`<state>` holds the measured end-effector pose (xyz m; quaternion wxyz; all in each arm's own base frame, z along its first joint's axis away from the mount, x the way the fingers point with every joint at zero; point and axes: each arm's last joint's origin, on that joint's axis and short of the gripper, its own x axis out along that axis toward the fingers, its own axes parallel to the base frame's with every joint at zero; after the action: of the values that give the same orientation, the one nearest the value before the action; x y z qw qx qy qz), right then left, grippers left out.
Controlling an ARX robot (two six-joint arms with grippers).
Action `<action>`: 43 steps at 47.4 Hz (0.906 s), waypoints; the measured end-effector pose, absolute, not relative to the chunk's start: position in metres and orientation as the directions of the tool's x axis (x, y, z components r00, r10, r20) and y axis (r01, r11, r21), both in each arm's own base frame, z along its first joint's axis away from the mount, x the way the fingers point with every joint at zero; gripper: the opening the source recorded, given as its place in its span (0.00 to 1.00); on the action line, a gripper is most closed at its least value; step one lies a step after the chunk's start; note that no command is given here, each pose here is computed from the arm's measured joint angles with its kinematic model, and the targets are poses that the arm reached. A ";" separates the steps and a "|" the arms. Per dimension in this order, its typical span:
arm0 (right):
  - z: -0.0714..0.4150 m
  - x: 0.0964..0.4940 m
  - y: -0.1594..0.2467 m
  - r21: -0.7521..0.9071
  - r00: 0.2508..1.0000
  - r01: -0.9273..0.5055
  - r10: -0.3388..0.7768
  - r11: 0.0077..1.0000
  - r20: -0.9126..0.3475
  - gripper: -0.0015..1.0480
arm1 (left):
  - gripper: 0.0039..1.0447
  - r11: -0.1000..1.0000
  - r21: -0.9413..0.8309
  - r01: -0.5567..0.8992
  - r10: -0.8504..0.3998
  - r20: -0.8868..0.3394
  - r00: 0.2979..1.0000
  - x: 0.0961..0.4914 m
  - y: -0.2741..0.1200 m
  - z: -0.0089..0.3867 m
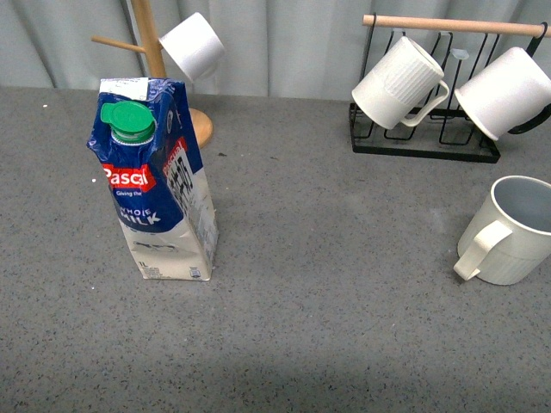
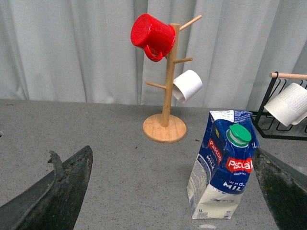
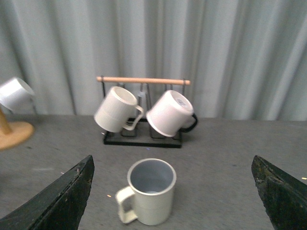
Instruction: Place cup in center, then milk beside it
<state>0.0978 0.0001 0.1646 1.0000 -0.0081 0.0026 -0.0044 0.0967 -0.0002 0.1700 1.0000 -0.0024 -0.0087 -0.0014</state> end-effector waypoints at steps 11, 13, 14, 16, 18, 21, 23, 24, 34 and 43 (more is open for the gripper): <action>0.178 0.135 -0.001 -0.166 0.983 -0.070 0.040 0.984 -0.177 0.91 | 0.94 1.000 -0.005 0.003 -0.003 0.017 1.000 0.097 0.000 0.170; 0.181 0.147 -0.001 -0.157 0.974 -0.096 0.060 0.983 -0.220 0.91 | 0.94 1.000 -0.005 0.003 -0.003 0.017 1.000 0.097 0.000 0.170; 0.182 0.151 -0.001 -0.154 0.971 -0.102 0.064 0.983 -0.232 0.91 | 0.94 1.000 -0.005 0.003 -0.003 0.017 1.000 0.097 0.000 0.170; 0.183 0.168 -0.002 -0.140 0.954 -0.120 0.075 0.983 -0.289 0.91 | 0.94 1.000 -0.005 0.003 -0.003 0.017 1.000 0.097 0.000 0.170; 0.181 0.186 -0.002 -0.118 0.927 -0.137 0.085 0.984 -0.365 0.91 | 0.94 1.000 -0.005 0.002 -0.002 0.017 1.000 0.097 0.000 0.170; 0.174 0.214 -0.003 -0.089 0.883 -0.124 0.069 0.988 -0.465 0.91 | 0.94 1.000 -0.005 0.003 -0.003 0.017 1.000 0.097 0.000 0.170; 0.170 0.231 -0.005 -0.071 0.854 -0.107 0.055 0.992 -0.517 0.91 | 0.94 1.000 -0.005 0.003 -0.003 0.017 1.000 0.097 0.000 0.170; 0.168 0.237 -0.006 -0.066 0.844 -0.100 0.050 0.993 -0.534 0.91 | 0.94 1.000 -0.005 0.003 -0.003 0.017 1.000 0.097 0.000 0.170; 0.151 0.287 -0.016 -0.060 0.740 -0.037 -0.012 0.998 -0.673 0.91 | 0.94 1.000 -0.005 0.003 -0.003 0.017 1.000 0.097 0.000 0.170; 0.132 0.318 -0.024 -0.078 0.658 0.005 -0.062 0.997 -0.750 0.91 | 0.94 1.000 -0.005 0.003 -0.003 0.017 1.000 0.097 0.000 0.170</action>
<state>0.3178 -0.0239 0.1316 0.9100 -0.0346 0.4128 -0.0185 0.0967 -0.0002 0.1700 1.0000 -0.0024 -0.0087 -0.0014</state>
